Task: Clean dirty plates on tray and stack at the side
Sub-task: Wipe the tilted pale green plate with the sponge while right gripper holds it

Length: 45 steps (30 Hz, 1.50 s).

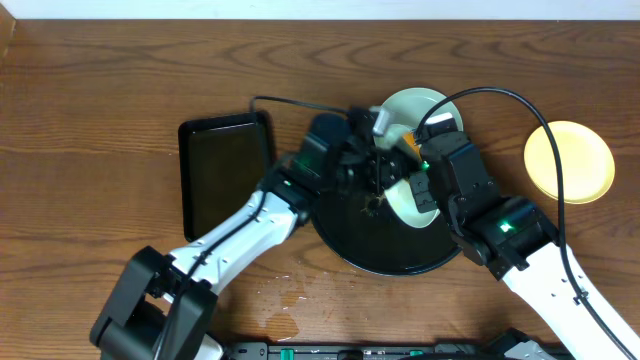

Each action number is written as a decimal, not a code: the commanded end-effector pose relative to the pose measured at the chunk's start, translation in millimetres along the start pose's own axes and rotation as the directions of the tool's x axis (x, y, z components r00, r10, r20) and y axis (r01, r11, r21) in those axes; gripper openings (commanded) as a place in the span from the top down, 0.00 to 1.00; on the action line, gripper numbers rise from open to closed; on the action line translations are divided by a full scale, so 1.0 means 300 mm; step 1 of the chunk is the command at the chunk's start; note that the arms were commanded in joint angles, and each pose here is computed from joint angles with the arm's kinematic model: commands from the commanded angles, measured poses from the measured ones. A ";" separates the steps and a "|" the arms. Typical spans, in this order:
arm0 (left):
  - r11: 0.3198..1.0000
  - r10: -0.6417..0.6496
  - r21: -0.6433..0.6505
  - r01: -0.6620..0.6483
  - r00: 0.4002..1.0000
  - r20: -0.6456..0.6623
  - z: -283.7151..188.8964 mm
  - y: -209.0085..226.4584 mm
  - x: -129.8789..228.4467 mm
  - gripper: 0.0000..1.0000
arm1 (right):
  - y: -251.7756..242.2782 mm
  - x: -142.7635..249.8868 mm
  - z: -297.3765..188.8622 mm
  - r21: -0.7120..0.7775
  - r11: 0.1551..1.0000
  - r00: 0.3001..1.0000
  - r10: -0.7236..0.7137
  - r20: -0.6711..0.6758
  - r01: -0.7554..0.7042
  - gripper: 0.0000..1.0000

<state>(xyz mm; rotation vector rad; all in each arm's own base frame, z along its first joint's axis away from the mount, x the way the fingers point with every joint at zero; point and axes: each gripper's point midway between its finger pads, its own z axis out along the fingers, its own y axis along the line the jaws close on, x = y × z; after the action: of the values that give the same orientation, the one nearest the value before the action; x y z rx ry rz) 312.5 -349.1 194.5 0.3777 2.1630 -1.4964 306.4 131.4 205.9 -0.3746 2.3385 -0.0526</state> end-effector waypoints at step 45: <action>0.988 -0.083 0.086 0.124 0.924 -0.373 0.031 -0.167 0.332 0.93 | 0.090 -0.062 -0.047 -0.152 0.988 0.998 0.024 0.051 -0.016 0.99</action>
<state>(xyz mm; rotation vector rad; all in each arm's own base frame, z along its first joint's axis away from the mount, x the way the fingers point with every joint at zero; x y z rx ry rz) 233.0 -364.2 151.6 0.5244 2.4860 -1.5163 305.2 140.6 209.5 -0.4100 2.3340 0.0047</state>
